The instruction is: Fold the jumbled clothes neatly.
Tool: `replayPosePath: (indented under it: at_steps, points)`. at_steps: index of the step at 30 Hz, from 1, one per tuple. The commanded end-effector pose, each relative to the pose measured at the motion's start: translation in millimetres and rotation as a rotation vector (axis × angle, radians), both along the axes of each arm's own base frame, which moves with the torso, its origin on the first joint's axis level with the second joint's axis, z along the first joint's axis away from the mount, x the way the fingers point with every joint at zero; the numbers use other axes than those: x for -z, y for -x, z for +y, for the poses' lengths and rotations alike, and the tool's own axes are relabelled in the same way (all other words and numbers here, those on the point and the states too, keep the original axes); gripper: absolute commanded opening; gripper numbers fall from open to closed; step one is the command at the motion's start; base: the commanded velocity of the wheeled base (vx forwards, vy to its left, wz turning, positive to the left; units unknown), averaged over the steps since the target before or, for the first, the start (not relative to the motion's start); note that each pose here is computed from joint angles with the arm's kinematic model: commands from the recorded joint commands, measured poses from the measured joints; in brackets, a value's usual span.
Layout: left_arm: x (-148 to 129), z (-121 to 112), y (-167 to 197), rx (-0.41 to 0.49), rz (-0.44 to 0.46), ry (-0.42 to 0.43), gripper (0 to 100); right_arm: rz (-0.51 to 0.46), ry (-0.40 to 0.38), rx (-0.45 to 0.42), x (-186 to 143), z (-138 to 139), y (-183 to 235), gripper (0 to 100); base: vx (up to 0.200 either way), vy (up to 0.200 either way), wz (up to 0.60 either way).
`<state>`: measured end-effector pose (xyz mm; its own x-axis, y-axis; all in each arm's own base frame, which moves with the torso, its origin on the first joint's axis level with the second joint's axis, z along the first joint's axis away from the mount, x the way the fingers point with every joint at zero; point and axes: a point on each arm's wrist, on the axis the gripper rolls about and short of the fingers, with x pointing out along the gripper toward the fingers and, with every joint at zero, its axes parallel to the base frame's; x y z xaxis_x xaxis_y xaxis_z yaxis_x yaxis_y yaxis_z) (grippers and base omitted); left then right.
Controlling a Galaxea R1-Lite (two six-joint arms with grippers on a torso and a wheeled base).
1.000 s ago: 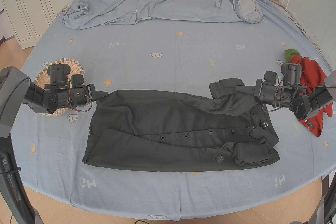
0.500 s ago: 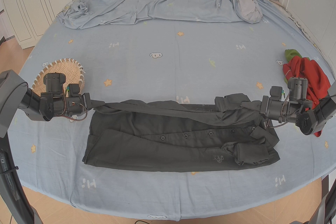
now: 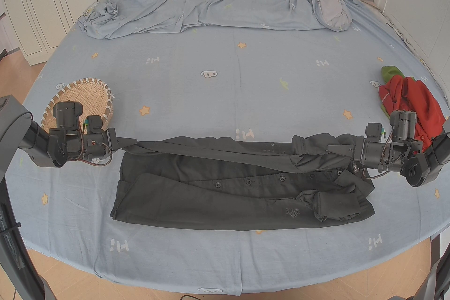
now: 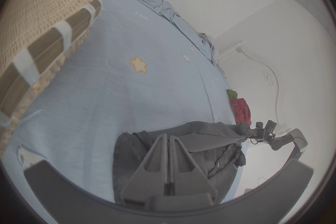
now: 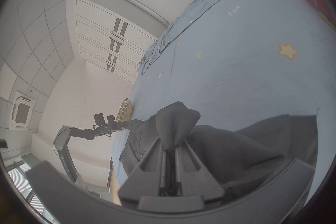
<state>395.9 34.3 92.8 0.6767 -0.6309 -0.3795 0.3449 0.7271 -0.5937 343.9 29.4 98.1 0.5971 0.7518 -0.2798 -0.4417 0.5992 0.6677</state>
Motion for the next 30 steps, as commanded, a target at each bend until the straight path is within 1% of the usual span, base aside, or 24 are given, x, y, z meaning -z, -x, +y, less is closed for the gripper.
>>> replayPosePath:
  at_steps: [1,4,5,8,10,11,12,13,15,18,19,21,23,24,25,26,27,28,30]
  points:
    - [3.5,-0.9,3.5,0.005,0.006,0.003,0,0.009,0.0,-0.002,1.9,0.1,1.5,0,0.0,0.0,0.0]
    - [6.6,-0.5,4.8,0.007,-0.003,-0.001,0,0.015,0.001,-0.002,5.0,0.1,3.1,0,0.0,0.0,0.0]
    - [8.0,-0.6,5.3,0.008,-0.007,-0.002,100,0.012,0.0,-0.002,5.1,0.1,3.0,0,0.0,0.0,0.0]
    - [3.1,1.0,2.7,-0.001,-0.038,0.0,100,0.01,-0.002,-0.002,4.7,0.1,3.9,0,0.0,0.0,0.0]
    - [-5.3,13.3,2.4,-0.039,-0.066,0.009,100,0.017,-0.001,-0.003,5.8,0.0,6.5,0,0.0,0.0,0.0]
    - [-12.1,17.1,1.8,-0.053,-0.084,0.013,100,0.02,-0.001,-0.004,6.4,-0.1,7.8,0,0.0,0.0,0.0]
    - [-12.1,17.1,1.8,-0.053,-0.084,0.013,100,0.02,-0.001,-0.004,6.4,-0.1,7.8,0,0.0,0.0,0.0]
    - [-27.7,24.3,2.7,-0.078,-0.118,0.025,100,0.029,-0.001,-0.004,8.8,-0.1,9.9,0,0.0,0.0,0.0]
    - [-43.7,29.1,3.4,-0.094,-0.15,0.039,100,0.029,-0.002,-0.007,10.3,-0.1,11.0,0,0.0,0.0,0.0]
    - [-70.4,33.8,4.9,-0.082,-0.205,0.074,100,0.028,-0.007,-0.018,11.8,0.0,13.2,0,0.0,0.0,0.0]
    - [-76.0,33.0,4.8,-0.072,-0.21,0.09,100,0.028,-0.007,-0.018,12.1,-0.1,13.6,0,0.0,0.0,0.0]
    - [-85.1,27.5,5.0,-0.041,-0.205,0.133,100,0.028,-0.008,-0.02,12.5,-0.1,14.1,0,0.0,0.0,0.0]
    - [-87.1,19.3,4.8,-0.016,-0.192,0.158,100,0.029,-0.008,-0.02,13.0,0.0,14.0,0,0.0,0.0,0.0]
    - [-86.1,8.5,3.4,0.008,-0.174,0.174,100,0.029,-0.007,-0.02,12.9,-0.1,15.1,0,0.0,0.0,0.0]
    - [-84.5,3.7,2.5,0.018,-0.165,0.179,100,0.037,-0.007,-0.02,14.5,-0.1,16.5,0,0.0,0.0,0.0]
    - [-80.7,-5.9,1.6,0.041,-0.15,0.184,100,0.042,-0.006,-0.02,15.8,-0.2,18.3,0,0.0,0.0,0.0]
    - [-80.7,-5.9,1.6,0.041,-0.15,0.184,100,0.042,-0.006,-0.02,15.8,-0.2,18.3,0,0.0,0.0,0.0]
    - [-72.7,-20.3,-0.6,0.076,-0.125,0.188,100,0.047,-0.006,-0.022,16.7,-0.2,19.3,0,0.0,0.0,0.0]
    - [-62.6,-35.5,-2.6,0.111,-0.091,0.194,100,0.053,-0.005,-0.02,18.3,-0.3,20.2,0,0.0,0.0,0.0]
